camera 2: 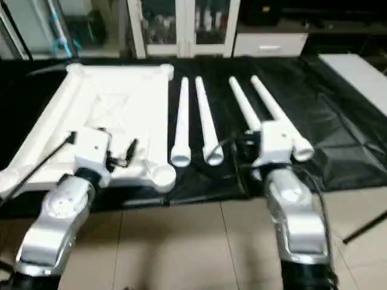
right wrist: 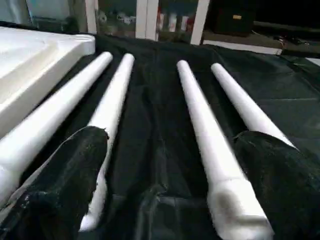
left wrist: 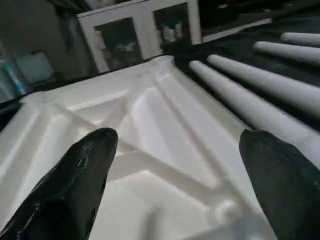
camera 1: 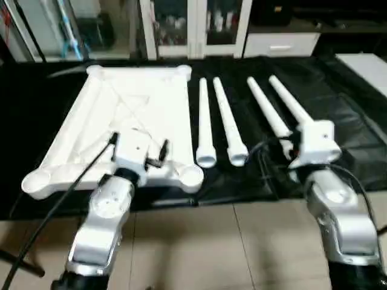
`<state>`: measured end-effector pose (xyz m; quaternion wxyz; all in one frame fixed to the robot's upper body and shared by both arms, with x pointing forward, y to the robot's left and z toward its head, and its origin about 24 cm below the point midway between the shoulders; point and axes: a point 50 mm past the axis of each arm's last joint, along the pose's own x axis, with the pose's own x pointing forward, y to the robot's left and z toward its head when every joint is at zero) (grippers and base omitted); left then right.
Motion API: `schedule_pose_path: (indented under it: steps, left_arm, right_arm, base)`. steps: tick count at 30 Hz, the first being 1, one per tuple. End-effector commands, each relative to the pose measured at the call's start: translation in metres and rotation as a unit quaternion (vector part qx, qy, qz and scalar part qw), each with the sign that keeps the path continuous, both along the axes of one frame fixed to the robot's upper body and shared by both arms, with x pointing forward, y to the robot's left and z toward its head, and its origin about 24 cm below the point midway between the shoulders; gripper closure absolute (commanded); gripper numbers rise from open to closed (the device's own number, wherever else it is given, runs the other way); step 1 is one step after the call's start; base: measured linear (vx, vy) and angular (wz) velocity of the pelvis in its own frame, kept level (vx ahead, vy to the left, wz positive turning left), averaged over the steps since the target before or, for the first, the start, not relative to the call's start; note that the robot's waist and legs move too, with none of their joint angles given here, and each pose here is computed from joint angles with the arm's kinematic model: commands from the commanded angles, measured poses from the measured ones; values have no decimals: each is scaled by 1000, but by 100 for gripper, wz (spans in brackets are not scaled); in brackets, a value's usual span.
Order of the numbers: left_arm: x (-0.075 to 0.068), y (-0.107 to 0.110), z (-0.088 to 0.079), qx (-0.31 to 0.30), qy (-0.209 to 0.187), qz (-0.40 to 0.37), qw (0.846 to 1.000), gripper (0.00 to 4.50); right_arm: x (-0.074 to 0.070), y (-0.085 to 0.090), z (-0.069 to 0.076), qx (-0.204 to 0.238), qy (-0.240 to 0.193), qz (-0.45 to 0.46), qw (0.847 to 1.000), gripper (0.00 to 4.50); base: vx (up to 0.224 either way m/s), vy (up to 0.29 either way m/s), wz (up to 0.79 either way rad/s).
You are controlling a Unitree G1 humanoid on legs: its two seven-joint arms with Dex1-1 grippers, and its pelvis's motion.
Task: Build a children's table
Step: Move to table
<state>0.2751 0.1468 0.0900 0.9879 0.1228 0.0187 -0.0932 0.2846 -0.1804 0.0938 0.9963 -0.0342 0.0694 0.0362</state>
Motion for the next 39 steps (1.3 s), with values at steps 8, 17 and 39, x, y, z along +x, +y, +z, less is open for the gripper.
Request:
schedule_pose_path:
  steps: [8, 17, 39]
  left_arm:
    - [-5, 8, 0, 3, 3, 14, 1000, 11]
    - [-7, 9, 1, 5, 2, 15, 1000, 11]
    - [-15, -8, -11, -60, 34, -83, 994, 11]
  right_arm:
    - [-2, 10, 5, -3, -12, 34, 999, 0]
    - [-2, 13, 6, 8, -12, 36, 999, 0]
    - [-14, 5, 18, -28, -16, 183, 983, 0]
  base:
    - [118, 28, 1]
    - [92, 29, 31]
    - [79, 29, 6]
